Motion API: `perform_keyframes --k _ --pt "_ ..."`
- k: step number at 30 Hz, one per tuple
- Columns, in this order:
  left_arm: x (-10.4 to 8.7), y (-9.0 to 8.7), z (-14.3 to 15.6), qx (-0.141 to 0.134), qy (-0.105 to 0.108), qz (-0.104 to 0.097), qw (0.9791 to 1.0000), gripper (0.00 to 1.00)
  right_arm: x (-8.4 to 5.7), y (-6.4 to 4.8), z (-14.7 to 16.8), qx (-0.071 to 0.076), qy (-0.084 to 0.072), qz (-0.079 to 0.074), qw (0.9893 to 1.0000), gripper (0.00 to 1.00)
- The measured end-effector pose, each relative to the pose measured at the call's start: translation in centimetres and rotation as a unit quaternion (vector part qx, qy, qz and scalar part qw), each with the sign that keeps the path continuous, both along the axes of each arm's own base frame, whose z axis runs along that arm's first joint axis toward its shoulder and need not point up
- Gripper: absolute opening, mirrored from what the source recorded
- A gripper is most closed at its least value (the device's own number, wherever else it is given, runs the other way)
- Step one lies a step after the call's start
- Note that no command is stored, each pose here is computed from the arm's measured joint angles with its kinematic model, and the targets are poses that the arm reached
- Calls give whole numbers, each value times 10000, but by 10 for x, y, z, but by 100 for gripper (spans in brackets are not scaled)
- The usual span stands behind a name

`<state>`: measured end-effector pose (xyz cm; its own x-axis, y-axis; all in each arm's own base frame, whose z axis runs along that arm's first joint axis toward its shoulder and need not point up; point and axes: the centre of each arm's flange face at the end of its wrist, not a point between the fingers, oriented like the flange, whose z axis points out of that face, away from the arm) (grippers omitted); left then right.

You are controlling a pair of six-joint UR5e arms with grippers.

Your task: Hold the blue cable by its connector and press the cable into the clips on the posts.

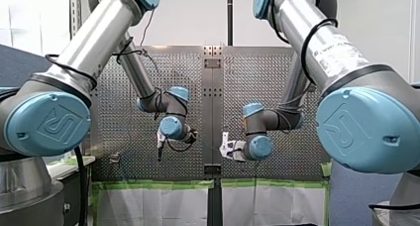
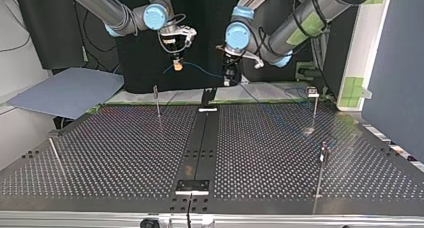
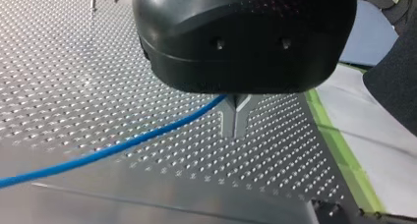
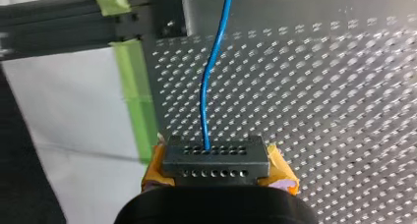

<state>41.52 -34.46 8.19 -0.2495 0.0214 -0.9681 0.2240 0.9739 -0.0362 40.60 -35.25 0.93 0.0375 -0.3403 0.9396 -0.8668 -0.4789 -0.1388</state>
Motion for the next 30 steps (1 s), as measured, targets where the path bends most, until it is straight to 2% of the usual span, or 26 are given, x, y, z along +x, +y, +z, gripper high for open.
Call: perform_keyframes --k 7,11,16,19,24,30 --pt "-4 -10 -23 -24 -22 -69 10000 0 -23 20 -39 254 117 -84 9996 0" --pt "-10 -16 -42 2 50 -162 9999 0 -32 21 -56 341 76 -182 9992 0" --pt "-20 -21 -64 71 196 -271 9994 0 -42 9 -62 267 -33 -319 9991 0" --pt "-26 -28 -75 101 229 -330 9991 0 -47 0 -61 191 -99 -348 9992 0" --pt "-32 -48 -89 122 198 -361 9991 0 -55 -16 -59 53 -248 -363 9990 0" --pt "-39 -74 -106 63 147 -347 9993 0 -68 -38 -55 -166 -424 -395 9982 0"
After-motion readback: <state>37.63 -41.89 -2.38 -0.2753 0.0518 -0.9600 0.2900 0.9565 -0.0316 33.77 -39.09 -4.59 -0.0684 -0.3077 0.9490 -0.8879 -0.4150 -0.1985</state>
